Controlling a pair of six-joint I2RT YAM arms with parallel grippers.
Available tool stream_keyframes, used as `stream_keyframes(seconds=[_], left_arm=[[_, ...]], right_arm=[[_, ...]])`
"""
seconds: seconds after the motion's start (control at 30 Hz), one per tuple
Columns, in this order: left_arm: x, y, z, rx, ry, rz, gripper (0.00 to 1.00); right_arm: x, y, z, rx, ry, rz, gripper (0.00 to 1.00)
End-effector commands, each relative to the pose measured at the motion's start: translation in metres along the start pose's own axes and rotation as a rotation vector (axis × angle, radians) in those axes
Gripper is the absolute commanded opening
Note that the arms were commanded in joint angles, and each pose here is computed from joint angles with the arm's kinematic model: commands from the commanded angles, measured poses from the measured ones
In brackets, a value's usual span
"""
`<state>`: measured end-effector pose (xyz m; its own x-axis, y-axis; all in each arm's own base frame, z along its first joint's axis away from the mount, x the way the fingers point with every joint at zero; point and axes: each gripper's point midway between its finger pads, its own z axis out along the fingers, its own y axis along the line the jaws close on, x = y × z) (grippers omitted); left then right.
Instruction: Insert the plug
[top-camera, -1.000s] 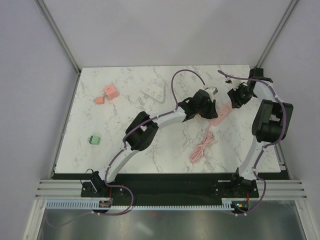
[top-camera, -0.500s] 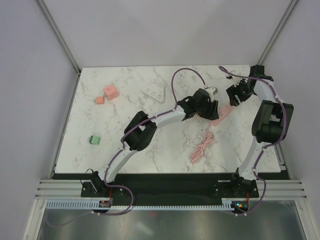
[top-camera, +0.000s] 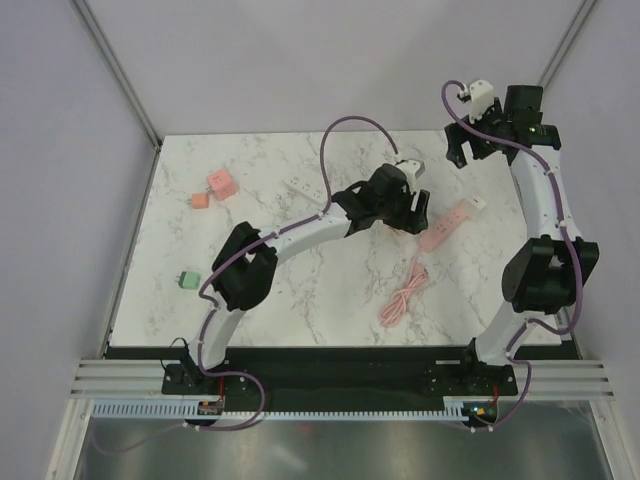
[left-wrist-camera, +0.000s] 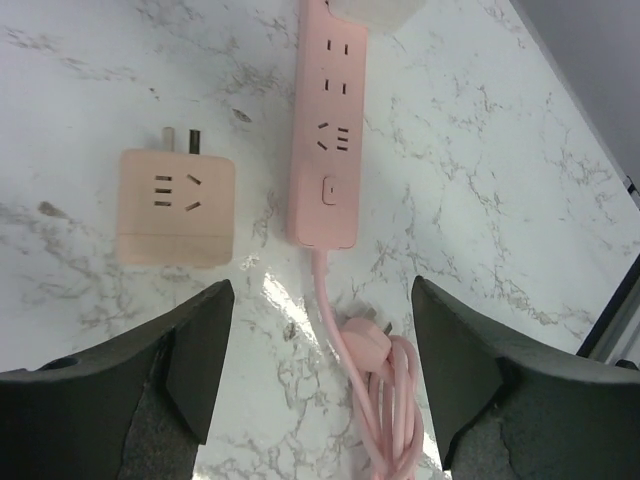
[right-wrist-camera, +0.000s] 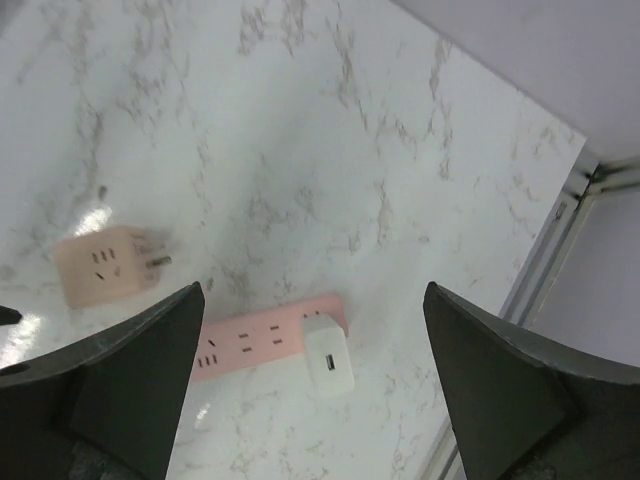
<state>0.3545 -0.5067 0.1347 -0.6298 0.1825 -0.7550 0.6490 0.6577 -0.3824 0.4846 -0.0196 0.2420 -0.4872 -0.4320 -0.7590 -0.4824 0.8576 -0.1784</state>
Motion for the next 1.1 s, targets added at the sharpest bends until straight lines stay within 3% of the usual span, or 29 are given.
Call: stream_keyframes(seconds=[0.0, 0.03, 0.07, 0.13, 0.2, 0.33, 0.63, 1.07], left_arm=[[-0.036, 0.015, -0.041, -0.108, -0.077, 0.119, 0.79], [-0.030, 0.023, -0.043, -0.124, -0.057, 0.128, 0.80], [-0.031, 0.031, -0.046, -0.153, -0.057, 0.143, 0.80], [-0.023, 0.043, -0.045, -0.160, -0.023, 0.152, 0.82], [-0.013, 0.054, -0.038, -0.176, 0.013, 0.181, 0.83], [-0.004, 0.064, -0.023, -0.190, 0.061, 0.216, 0.83], [-0.002, 0.081, 0.017, -0.181, 0.096, 0.266, 0.83], [0.006, 0.096, 0.050, -0.191, 0.104, 0.263, 0.82]], right_arm=[[-0.075, 0.025, -0.040, 0.032, -0.205, 0.093, 0.98], [-0.084, 0.027, -0.042, 0.063, -0.237, 0.143, 0.98], [-0.100, 0.027, -0.048, 0.081, -0.307, 0.323, 0.98], [-0.110, 0.029, -0.057, 0.088, -0.346, 0.488, 0.98], [-0.116, 0.047, -0.064, -0.015, -0.358, 0.502, 0.98], [-0.103, 0.058, -0.063, -0.032, -0.373, 0.663, 0.98], [-0.066, 0.098, -0.063, -0.140, -0.358, 0.750, 0.98], [-0.054, 0.102, -0.063, -0.128, -0.344, 0.756, 0.98]])
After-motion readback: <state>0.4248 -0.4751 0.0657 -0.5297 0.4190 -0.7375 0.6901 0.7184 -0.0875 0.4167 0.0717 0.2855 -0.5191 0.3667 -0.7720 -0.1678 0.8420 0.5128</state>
